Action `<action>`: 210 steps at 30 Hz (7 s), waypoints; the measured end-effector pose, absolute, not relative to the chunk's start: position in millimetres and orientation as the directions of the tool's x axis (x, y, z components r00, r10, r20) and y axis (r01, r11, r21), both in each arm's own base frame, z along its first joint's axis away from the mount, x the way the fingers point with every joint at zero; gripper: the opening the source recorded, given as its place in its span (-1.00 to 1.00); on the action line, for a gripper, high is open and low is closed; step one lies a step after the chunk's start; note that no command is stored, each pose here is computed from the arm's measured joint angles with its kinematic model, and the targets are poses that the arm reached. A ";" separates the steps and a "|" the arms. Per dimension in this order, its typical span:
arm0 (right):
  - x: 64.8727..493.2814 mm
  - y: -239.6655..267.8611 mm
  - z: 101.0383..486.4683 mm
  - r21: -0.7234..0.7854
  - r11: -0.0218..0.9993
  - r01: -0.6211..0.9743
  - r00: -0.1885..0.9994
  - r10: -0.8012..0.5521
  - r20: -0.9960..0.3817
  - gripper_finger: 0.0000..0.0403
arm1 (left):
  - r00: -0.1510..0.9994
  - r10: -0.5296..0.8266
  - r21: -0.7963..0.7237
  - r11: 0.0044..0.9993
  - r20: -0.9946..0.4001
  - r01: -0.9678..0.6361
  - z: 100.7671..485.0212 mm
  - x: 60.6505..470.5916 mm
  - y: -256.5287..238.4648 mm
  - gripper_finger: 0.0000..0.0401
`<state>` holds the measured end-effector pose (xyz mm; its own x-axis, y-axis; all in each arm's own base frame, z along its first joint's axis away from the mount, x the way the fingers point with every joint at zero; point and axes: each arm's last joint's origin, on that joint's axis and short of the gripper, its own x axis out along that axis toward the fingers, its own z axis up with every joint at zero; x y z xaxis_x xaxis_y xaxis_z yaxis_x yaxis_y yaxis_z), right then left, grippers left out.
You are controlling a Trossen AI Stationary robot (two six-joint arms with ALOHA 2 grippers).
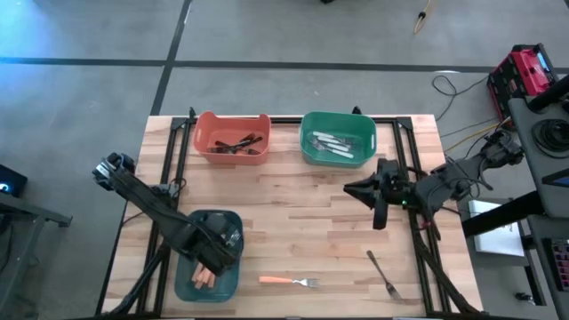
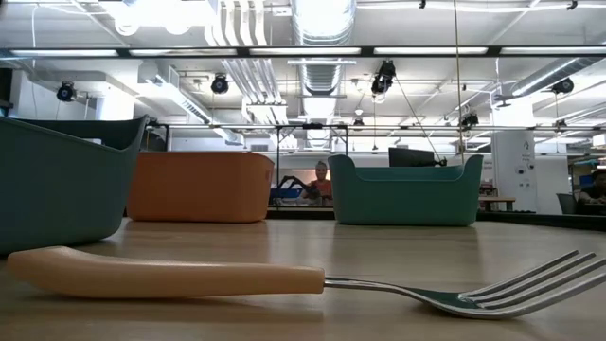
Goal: Sort silverware by color (type)
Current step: Put the black fork into the orange bin
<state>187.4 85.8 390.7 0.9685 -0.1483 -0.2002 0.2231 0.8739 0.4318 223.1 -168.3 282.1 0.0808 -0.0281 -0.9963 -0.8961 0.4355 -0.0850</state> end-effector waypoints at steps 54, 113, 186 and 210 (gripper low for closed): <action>202.9 203.0 223.9 0.029 0.699 0.714 -0.063 0.105 -0.992 -0.84 | 0.713 0.038 -0.273 0.908 -0.701 -0.317 313.6 307.0 -113.4 -0.62; 182.7 153.6 208.7 0.122 0.876 0.468 0.001 0.137 -0.991 -0.84 | 0.545 0.236 -0.533 0.118 -0.805 -0.838 292.2 291.5 -86.6 -0.62; 175.7 178.4 131.2 0.126 0.749 0.651 -0.117 0.263 -0.958 -0.39 | 0.775 0.176 -0.455 0.723 -0.607 -0.520 311.4 309.2 -108.2 -0.62; 175.5 168.9 165.2 0.260 0.722 0.641 0.167 0.200 -0.965 -0.95 | 0.891 0.074 -0.423 0.860 -0.448 -0.284 328.5 321.2 -115.0 -0.62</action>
